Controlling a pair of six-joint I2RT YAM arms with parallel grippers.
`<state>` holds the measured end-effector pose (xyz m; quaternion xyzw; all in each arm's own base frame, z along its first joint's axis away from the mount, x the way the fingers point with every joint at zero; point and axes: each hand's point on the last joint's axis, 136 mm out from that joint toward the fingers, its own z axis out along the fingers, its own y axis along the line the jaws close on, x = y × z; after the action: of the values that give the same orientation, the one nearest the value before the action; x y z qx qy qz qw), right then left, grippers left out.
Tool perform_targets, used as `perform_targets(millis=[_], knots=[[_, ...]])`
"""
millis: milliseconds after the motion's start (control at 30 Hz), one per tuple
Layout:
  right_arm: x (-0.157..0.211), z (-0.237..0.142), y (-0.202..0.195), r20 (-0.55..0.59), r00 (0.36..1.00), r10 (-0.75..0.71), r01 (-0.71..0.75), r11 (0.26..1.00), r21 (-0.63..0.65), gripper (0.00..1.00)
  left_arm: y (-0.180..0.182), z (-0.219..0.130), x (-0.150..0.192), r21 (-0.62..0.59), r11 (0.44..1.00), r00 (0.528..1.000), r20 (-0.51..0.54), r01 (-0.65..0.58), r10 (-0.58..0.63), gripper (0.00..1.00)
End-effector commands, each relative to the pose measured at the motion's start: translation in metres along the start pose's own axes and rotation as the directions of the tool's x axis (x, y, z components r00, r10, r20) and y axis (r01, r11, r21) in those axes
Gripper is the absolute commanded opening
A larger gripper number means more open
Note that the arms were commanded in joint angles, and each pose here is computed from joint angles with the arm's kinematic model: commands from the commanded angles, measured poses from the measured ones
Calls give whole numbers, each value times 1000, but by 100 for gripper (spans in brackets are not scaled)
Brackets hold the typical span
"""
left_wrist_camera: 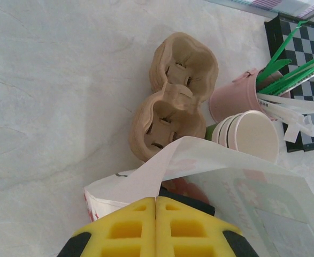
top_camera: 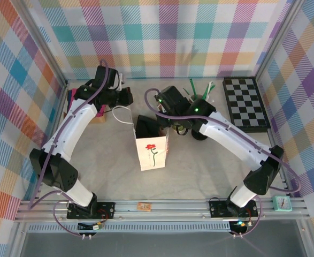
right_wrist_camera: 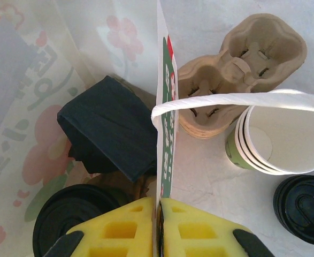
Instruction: Pack the takeout coffee
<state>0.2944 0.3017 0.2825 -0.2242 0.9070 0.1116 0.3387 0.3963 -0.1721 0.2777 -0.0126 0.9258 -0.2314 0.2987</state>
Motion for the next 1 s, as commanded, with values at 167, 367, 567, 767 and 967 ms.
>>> perform_targets(millis=[167, 367, 567, 767, 967], knots=[[-23, -13, -1, 69, 998, -15, 14, 1000, 9, 12, -4, -14, -19, 16, 1000, 998, 60, -25, 24, 0], [-18, -11, 0, 50, 999, -13, 13, 1000, 0, 19, -1, -16, -14, 12, 1000, 998, 52, -18, 17, 5], [-4, -6, 1, 9, 1000, -6, 6, 1000, -10, 27, 2, -22, -2, 12, 1000, 999, 44, -13, 13, 30], [1, -15, 3, 3, 1000, -11, 11, 999, -43, 44, 3, -41, 6, 6, 1000, 998, 57, -18, 17, 68], [-3, -39, 13, 24, 999, -27, 30, 992, -121, 80, 13, -67, 4, -70, 997, 992, 112, -43, 50, 83]])
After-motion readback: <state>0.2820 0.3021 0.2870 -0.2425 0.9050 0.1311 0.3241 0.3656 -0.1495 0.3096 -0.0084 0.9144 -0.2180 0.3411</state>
